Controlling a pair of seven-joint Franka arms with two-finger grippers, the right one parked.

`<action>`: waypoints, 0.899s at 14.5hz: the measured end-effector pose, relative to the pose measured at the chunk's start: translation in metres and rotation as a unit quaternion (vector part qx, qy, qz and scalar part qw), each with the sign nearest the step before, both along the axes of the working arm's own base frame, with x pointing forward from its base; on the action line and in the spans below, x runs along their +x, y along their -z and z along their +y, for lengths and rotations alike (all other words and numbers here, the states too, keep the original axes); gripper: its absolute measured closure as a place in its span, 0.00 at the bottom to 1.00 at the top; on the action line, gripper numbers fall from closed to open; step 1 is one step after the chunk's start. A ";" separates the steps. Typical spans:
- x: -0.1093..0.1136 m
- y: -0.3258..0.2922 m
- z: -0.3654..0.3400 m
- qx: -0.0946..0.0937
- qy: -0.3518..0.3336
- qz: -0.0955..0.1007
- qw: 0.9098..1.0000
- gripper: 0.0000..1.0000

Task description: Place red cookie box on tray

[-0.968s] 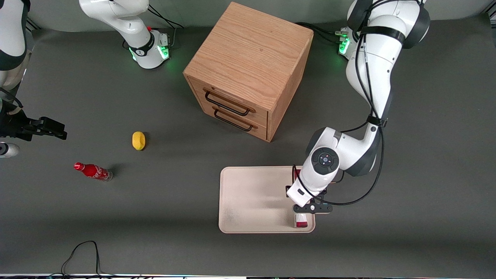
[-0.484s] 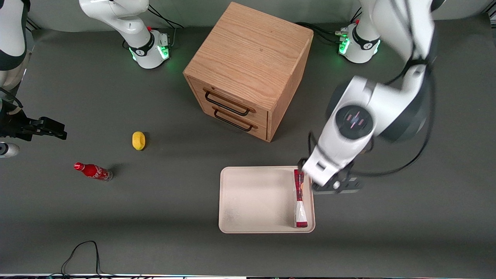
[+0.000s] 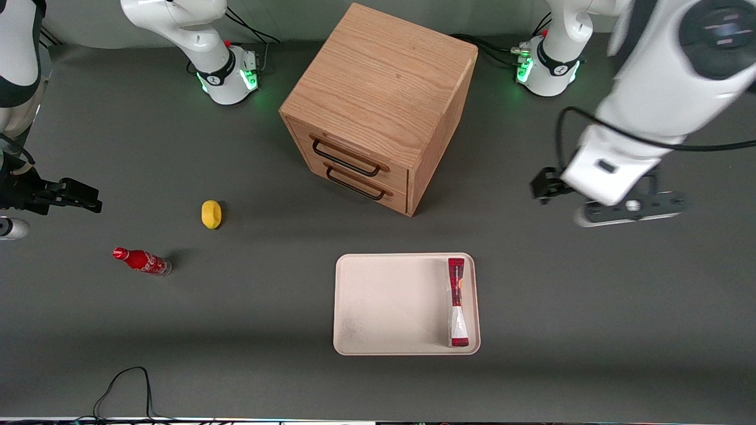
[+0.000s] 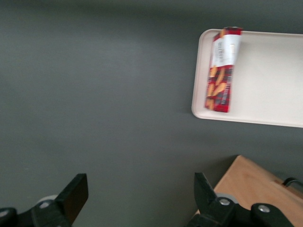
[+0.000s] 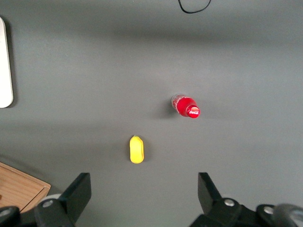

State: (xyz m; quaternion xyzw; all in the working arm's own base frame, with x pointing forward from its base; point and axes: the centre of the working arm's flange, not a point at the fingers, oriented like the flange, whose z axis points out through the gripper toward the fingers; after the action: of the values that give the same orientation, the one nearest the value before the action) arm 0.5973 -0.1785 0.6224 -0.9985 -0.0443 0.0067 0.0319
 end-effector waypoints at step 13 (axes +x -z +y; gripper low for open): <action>-0.007 0.015 0.148 -0.035 0.025 -0.035 0.998 0.00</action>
State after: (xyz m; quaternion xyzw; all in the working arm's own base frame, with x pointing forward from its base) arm 0.5898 -0.0302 0.6070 -0.9994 -0.0202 -0.0277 -0.0049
